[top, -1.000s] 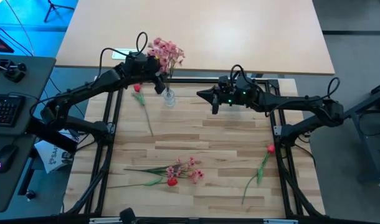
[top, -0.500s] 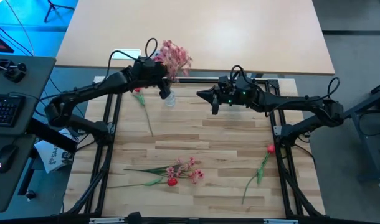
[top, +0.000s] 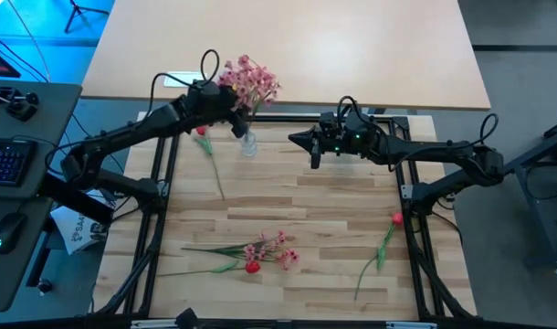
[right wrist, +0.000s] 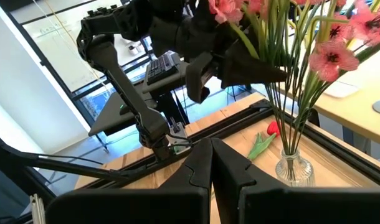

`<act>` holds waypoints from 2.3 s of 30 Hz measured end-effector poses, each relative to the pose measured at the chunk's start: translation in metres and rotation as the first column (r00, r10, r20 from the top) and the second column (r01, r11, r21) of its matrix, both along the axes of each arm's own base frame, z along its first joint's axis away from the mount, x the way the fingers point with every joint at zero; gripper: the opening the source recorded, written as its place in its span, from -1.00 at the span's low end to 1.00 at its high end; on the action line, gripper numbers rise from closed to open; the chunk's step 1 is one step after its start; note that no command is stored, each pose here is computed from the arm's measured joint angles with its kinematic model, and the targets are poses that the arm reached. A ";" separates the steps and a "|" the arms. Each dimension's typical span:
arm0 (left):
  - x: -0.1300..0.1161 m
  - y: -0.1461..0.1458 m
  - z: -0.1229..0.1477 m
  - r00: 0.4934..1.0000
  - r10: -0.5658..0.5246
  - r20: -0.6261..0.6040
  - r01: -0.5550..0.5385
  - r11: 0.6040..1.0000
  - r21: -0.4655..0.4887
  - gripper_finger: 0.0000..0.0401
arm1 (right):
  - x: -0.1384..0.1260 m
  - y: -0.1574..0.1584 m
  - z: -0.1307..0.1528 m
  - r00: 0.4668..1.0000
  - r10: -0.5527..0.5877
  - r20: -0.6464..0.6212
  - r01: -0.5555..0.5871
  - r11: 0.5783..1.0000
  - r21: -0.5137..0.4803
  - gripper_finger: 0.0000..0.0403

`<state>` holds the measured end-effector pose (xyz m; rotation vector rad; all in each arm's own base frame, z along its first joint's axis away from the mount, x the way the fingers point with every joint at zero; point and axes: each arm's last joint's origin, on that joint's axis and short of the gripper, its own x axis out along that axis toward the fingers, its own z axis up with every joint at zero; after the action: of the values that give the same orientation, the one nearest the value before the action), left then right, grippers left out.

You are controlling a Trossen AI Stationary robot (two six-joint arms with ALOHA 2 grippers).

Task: Sort flowers into vase by color
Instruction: Put the top pink flower into the transparent vase

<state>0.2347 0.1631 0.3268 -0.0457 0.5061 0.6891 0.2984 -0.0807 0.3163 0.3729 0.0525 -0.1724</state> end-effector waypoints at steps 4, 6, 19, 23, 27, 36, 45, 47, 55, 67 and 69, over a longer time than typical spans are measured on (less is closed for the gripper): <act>-0.006 0.001 -0.007 0.999 -0.021 -0.044 0.017 0.996 -0.085 -0.28 | 0.000 0.000 0.000 1.000 0.001 0.000 -0.001 1.000 0.000 -1.00; -0.008 0.000 -0.010 0.997 -0.035 -0.066 0.027 0.993 -0.111 -0.28 | 0.000 0.000 0.000 1.000 0.001 0.000 -0.001 1.000 0.001 -1.00; -0.017 -0.013 -0.010 0.986 -0.090 -0.141 0.068 0.986 -0.153 -0.28 | 0.000 0.000 0.000 1.000 0.009 -0.001 -0.009 1.000 0.001 -1.00; -0.021 -0.015 -0.002 0.991 -0.074 -0.112 0.061 0.991 -0.117 -0.28 | 0.000 0.000 0.000 1.000 0.009 -0.002 -0.009 1.000 0.002 -1.00; -0.022 -0.015 -0.001 0.991 -0.059 -0.120 0.048 0.994 -0.094 -0.31 | 0.000 0.000 -0.001 1.000 0.008 -0.008 -0.008 1.000 0.002 -1.00; -0.017 -0.018 0.003 0.989 -0.088 -0.119 0.085 0.996 -0.028 -0.95 | 0.000 0.001 -0.003 0.999 0.010 -0.033 -0.011 1.000 -0.015 -1.00; -0.001 -0.006 -0.005 0.993 -0.074 -0.093 0.074 0.997 0.002 -1.00 | 0.000 0.001 -0.005 0.999 0.011 -0.053 -0.011 1.000 -0.010 -1.00; 0.002 -0.004 -0.010 0.991 -0.079 -0.109 0.077 0.997 -0.016 -1.00 | -0.001 0.001 -0.006 0.998 0.011 -0.063 -0.012 1.000 -0.007 -1.00; 0.007 -0.007 -0.023 0.987 -0.096 -0.132 0.088 0.994 -0.061 -1.00 | -0.001 0.001 -0.008 0.996 0.011 -0.083 -0.011 1.000 -0.002 -1.00; 0.002 -0.025 -0.062 0.993 -0.073 -0.090 0.063 0.992 -0.106 -1.00 | -0.001 0.000 -0.008 0.996 0.001 -0.084 -0.001 1.000 -0.004 -1.00; 0.003 -0.027 -0.063 0.993 -0.079 -0.092 0.069 0.992 -0.106 -1.00 | -0.001 0.000 -0.008 0.997 0.000 -0.083 -0.001 1.000 -0.004 -1.00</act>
<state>0.2377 0.1365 0.2633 -0.0902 0.6330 0.5937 0.2974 -0.0805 0.3084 0.3618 0.1347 -0.1874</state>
